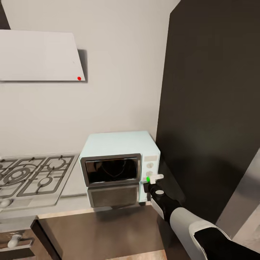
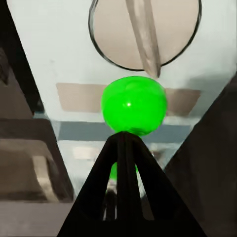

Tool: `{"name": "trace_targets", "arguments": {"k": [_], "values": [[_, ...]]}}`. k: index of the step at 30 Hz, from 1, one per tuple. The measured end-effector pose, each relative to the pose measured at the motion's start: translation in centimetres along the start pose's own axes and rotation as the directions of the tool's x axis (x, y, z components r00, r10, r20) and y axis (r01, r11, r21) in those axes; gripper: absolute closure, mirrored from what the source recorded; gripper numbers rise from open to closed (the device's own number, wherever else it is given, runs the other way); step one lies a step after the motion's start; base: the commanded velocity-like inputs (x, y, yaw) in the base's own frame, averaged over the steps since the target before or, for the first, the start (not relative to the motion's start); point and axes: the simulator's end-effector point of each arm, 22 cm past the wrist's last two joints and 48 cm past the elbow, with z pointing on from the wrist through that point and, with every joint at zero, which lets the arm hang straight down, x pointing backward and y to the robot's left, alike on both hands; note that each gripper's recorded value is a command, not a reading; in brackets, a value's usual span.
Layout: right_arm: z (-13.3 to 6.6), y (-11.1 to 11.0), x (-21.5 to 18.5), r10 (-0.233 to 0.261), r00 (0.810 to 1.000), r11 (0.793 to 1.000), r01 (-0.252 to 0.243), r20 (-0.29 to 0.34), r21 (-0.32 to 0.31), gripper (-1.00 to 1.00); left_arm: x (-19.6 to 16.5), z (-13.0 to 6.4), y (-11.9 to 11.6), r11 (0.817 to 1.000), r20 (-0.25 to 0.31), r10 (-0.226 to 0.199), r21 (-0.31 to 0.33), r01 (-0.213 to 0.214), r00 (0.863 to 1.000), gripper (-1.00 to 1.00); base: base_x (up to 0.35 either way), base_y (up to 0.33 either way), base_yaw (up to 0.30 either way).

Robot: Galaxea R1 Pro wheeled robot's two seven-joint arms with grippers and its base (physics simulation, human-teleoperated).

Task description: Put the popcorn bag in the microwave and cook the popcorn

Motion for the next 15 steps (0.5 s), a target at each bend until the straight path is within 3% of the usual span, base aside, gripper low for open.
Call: {"name": "trace_targets", "arguments": {"k": [3, 8, 11, 12, 15], "values": [[0.0, 0.1, -0.2, 0.001, 1.0, 1.0, -0.001, 0.009, -0.003, 1.0, 0.0, 0.0, 0.0, 1.0, 0.0, -0.001, -0.001, 0.001, 1.0, -1.0, -0.252, 0.0, 0.0], [-0.3, 0.9, -1.4, 0.013, 0.999, 0.999, -0.011, 0.046, -0.035, 1.0, 0.0, 0.0, 0.1, 1.0, 0.001, -0.002, -0.001, 0.002, 1.0, -1.0, -0.029, 0.0, 0.0], [-1.7, 1.6, -2.9, 0.04, 0.992, 0.998, -0.035, 0.116, -0.045, 1.0, 0.0, 0.0, 0.0, 1.0, 0.0, 0.0, 0.0, 0.0, 1.0, -1.0, -0.075, 0.0, 0.0], [-2.2, 1.8, -3.1, 0.044, 0.991, 0.998, -0.038, 0.124, -0.047, -1.0, 0.0, 0.0, 0.0, 1.0, 0.0, 0.0, 0.0, 0.0, 1.0, -1.0, -0.246, 0.0, 0.0], [-4.7, 2.2, -4.2, 0.068, 0.985, 0.997, -0.06, 0.161, -0.053, -1.0, 0.0, 0.0, -0.1, 1.0, 0.0, 0.0, 0.001, 0.0, 1.0, -1.0, -0.313, 0.0, 0.0]]}}
